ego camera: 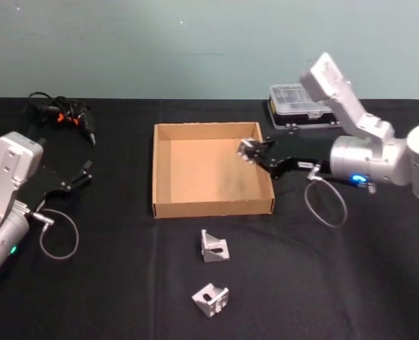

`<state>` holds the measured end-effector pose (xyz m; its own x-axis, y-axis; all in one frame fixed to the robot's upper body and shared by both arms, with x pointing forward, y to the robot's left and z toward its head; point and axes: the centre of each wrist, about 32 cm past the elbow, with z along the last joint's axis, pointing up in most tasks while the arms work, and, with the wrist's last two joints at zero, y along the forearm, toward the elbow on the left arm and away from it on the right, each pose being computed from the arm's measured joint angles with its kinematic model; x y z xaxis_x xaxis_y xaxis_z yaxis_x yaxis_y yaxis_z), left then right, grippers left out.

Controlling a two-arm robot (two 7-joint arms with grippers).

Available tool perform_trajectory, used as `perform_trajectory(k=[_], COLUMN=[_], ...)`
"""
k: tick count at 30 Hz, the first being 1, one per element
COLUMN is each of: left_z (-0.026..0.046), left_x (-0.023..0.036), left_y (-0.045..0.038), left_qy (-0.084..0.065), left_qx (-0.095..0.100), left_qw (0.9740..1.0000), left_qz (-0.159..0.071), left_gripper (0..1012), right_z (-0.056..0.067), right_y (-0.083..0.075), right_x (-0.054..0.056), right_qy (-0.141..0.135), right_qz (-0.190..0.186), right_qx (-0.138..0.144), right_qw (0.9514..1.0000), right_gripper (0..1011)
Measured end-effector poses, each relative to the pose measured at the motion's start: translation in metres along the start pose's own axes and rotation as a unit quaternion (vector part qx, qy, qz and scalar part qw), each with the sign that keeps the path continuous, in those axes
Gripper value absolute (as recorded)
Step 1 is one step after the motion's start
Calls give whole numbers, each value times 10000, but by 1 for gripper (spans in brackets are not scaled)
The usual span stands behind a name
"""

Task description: Use one hand to pick up the angle iron from the table and place it into the box.

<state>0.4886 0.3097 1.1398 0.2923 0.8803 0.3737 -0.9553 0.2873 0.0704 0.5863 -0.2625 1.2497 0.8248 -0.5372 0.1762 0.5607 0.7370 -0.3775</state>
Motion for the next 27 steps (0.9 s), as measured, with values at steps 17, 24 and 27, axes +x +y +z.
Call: perform_trajectory(k=[17, 24, 27], left_z=[0, 0, 0], left_x=[0, 0, 0], left_y=[0, 0, 0], left_qy=[0, 0, 0], left_qx=[0, -1, -1], left_qw=[10000, 10000, 10000], left_qz=[0, 0, 0], left_gripper=[1011, 1011, 1011], right_z=[-146, -189, -211], right_y=[425, 470, 480], right_x=[30, 1, -5], right_qy=[230, 263, 278], right_qz=[365, 385, 362], right_qx=[-483, -595, -632], right_qw=[9979, 9971, 9970], right_gripper=[79, 78, 79])
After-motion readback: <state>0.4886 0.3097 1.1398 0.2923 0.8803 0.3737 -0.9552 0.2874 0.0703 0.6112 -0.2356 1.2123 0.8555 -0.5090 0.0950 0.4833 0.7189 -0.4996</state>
